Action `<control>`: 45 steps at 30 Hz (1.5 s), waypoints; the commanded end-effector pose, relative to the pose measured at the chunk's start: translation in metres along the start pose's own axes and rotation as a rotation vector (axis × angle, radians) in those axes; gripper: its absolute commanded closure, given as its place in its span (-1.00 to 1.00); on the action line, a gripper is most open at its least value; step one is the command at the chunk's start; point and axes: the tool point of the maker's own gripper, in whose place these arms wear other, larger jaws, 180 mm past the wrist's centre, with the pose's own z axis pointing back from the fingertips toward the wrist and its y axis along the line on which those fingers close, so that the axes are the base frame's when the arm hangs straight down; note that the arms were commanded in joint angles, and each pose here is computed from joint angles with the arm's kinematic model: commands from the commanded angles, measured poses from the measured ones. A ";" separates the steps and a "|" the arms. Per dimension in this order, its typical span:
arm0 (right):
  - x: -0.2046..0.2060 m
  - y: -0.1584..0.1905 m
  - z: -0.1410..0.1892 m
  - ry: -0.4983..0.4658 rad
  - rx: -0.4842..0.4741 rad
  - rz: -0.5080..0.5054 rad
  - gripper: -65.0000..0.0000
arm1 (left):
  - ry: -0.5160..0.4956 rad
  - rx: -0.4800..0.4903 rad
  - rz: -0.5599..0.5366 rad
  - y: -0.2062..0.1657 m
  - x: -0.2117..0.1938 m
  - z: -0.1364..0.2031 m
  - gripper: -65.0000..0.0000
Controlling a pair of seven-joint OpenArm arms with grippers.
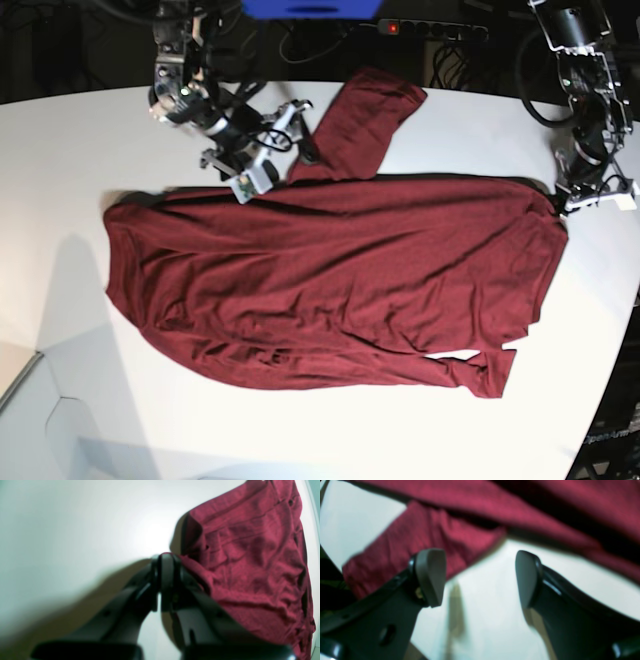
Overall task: Layout the t-shirt on the table in an organized manner, then fold the t-shirt properly
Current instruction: 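Grasp the sleeve with the right gripper and drag it toward its arm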
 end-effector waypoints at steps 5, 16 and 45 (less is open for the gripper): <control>-0.002 0.025 -0.012 0.029 0.073 0.033 -0.26 | -0.030 -0.012 0.000 -0.003 0.012 0.003 1.00; -0.015 0.034 -0.025 0.071 0.113 0.020 0.18 | -0.032 -0.011 0.000 -0.002 0.012 0.003 1.00; 0.052 -0.146 0.190 -0.364 -0.481 -0.099 1.00 | -0.094 0.004 0.021 0.007 0.041 0.009 1.00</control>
